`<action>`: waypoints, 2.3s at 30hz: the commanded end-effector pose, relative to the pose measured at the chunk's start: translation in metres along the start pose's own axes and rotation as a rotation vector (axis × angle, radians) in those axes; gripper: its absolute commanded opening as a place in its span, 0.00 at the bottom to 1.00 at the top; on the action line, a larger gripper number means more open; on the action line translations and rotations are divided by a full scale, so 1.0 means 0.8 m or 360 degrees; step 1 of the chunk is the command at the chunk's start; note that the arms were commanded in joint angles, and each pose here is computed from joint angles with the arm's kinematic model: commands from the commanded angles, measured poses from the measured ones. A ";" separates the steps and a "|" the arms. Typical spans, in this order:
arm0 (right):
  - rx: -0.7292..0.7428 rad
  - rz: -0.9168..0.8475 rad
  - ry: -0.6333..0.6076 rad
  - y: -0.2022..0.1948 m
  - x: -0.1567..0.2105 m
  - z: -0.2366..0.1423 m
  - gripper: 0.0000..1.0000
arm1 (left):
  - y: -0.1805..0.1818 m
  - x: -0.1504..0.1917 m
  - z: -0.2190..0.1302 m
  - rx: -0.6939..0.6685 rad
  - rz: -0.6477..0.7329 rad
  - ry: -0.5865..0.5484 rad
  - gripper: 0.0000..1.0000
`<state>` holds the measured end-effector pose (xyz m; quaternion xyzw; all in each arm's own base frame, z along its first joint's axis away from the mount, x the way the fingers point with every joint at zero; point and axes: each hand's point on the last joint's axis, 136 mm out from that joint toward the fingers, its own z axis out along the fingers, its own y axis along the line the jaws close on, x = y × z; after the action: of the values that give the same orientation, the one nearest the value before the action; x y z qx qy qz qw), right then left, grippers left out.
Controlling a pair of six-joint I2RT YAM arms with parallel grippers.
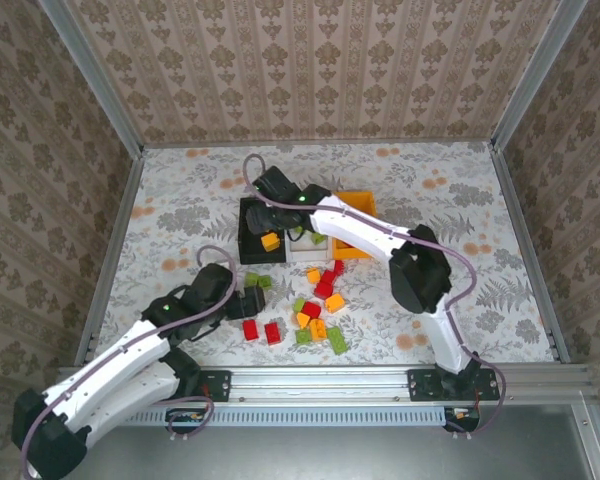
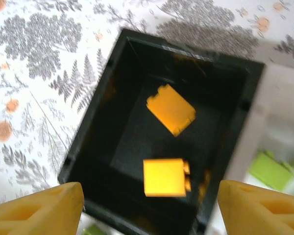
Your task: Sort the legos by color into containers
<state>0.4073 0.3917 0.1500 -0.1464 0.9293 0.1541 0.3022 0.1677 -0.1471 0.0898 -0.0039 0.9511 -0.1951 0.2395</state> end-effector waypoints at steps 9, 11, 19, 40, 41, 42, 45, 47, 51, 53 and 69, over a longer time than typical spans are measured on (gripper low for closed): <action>0.0008 0.0145 -0.0127 -0.054 0.037 -0.062 0.74 | 0.011 0.079 0.036 -0.0059 0.0016 0.0309 0.75; 0.0014 0.0156 -0.0133 -0.061 0.042 -0.069 0.74 | 0.016 0.082 0.038 -0.0083 0.0003 0.0316 0.70; 0.0040 0.0212 -0.0155 -0.086 0.055 -0.085 0.75 | 0.021 0.083 0.048 -0.0141 0.0025 0.0335 0.51; 0.0324 0.0585 -0.0274 -0.216 0.147 -0.169 0.75 | -0.185 -0.107 0.035 0.0173 0.0554 0.0052 0.28; 0.0346 0.0594 -0.0269 -0.222 0.155 -0.172 0.75 | -0.201 -0.124 0.042 0.0185 0.0591 0.0032 0.28; 0.0368 0.0606 -0.0265 -0.228 0.162 -0.175 0.75 | -0.214 -0.137 0.051 0.0197 0.0608 0.0027 0.27; 0.0411 0.0638 -0.0260 -0.245 0.183 -0.184 0.75 | -0.257 -0.176 0.077 0.0258 0.0666 0.0009 0.26; 0.0428 0.0656 -0.0254 -0.253 0.194 -0.189 0.75 | -0.284 -0.198 0.095 0.0285 0.0708 0.0005 0.26; 0.0438 0.0682 -0.0243 -0.261 0.211 -0.196 0.76 | -0.313 -0.225 0.134 0.0281 0.0760 0.0041 0.26; 0.0436 0.0689 -0.0243 -0.263 0.216 -0.199 0.76 | -0.324 -0.233 0.153 0.0277 0.0773 0.0065 0.26; 0.0421 0.0691 -0.0249 -0.263 0.218 -0.204 0.77 | -0.373 -0.262 0.147 0.0365 0.0789 0.0002 0.76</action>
<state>0.2686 0.1149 0.1327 0.1003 0.9216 0.1145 0.3570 0.3903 -0.4450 0.1548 0.2503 0.9097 -0.2141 0.2528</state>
